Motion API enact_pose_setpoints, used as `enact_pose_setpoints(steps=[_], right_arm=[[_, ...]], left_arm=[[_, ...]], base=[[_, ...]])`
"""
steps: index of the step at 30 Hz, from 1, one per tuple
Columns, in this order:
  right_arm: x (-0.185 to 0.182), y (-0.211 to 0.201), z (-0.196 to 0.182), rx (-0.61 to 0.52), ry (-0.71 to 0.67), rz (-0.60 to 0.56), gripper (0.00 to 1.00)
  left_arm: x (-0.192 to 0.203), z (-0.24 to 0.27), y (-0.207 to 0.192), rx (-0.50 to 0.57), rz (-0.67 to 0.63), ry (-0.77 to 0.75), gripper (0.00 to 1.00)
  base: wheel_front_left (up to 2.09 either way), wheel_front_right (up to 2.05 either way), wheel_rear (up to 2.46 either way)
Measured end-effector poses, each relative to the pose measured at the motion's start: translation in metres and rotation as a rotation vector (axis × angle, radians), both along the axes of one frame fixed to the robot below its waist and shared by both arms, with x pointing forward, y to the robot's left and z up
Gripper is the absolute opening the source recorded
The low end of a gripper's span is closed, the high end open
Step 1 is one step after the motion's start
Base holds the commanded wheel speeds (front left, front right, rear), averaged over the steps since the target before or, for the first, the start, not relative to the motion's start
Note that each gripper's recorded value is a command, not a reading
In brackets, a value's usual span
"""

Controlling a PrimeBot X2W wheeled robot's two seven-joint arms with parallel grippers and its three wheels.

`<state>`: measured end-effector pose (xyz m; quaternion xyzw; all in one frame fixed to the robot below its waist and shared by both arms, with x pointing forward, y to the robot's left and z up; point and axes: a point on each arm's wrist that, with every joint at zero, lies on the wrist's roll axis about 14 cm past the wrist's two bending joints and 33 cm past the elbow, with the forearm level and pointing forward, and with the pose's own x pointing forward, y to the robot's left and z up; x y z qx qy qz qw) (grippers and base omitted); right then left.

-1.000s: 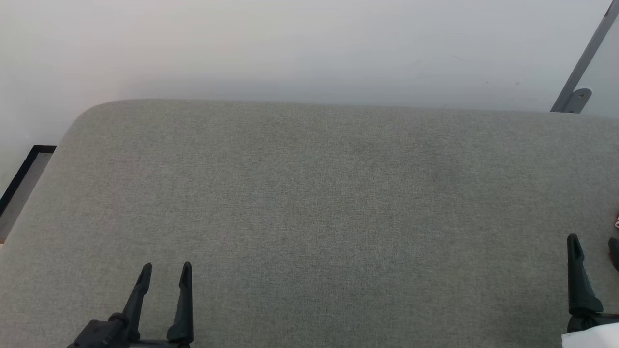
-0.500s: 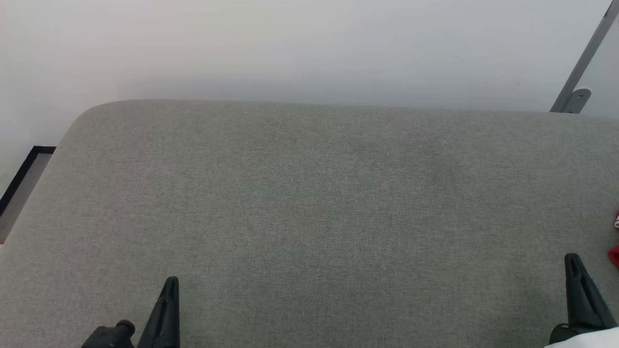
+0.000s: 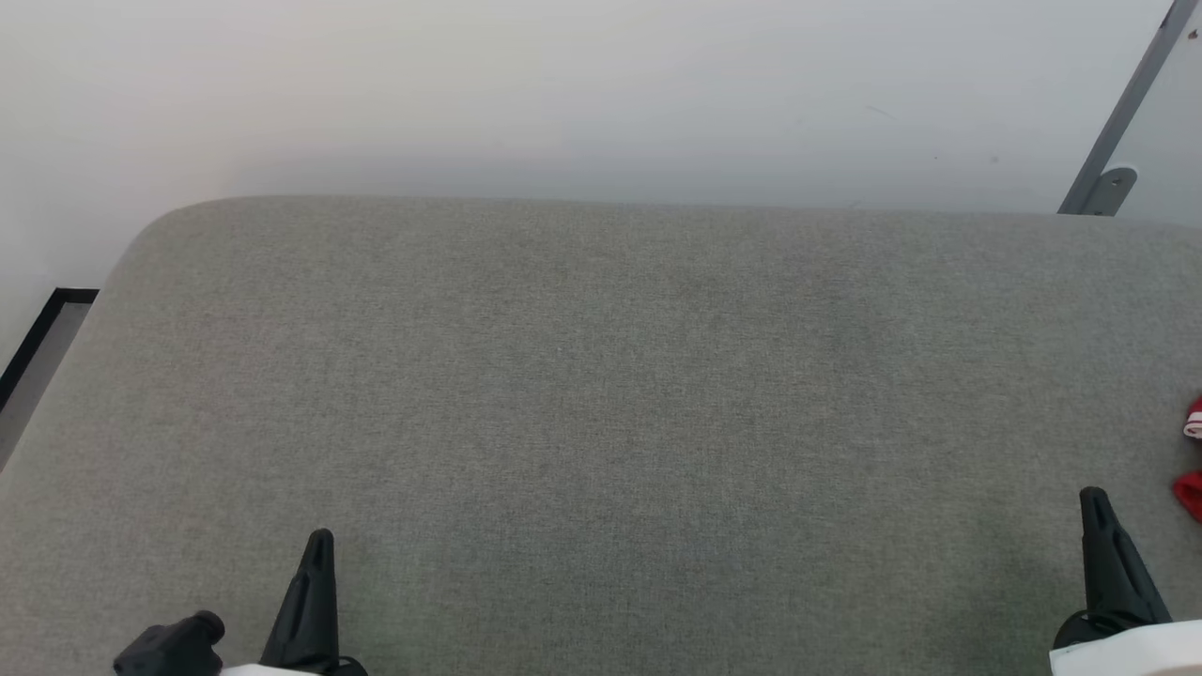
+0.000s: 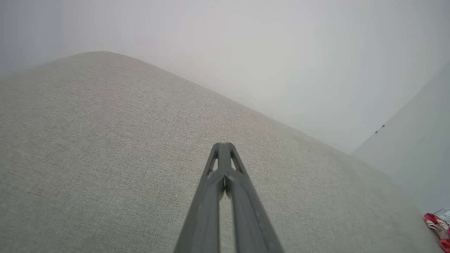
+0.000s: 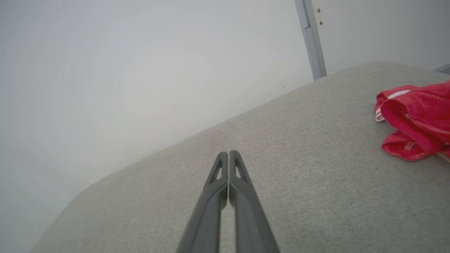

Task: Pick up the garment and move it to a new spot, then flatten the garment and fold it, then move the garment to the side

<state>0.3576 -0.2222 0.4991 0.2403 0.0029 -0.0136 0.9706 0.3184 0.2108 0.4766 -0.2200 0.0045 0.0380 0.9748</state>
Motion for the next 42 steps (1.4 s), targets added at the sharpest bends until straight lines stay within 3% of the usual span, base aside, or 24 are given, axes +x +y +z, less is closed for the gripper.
enact_pose_setpoints(steps=[42], right_arm=[[0.017, 0.011, -0.003, 0.555, 0.014, -0.014, 0.0]], left_arm=[[0.032, 0.007, 0.004, -0.563, 0.031, -0.011, 0.0]], base=[[0.0, 0.0, 0.0]])
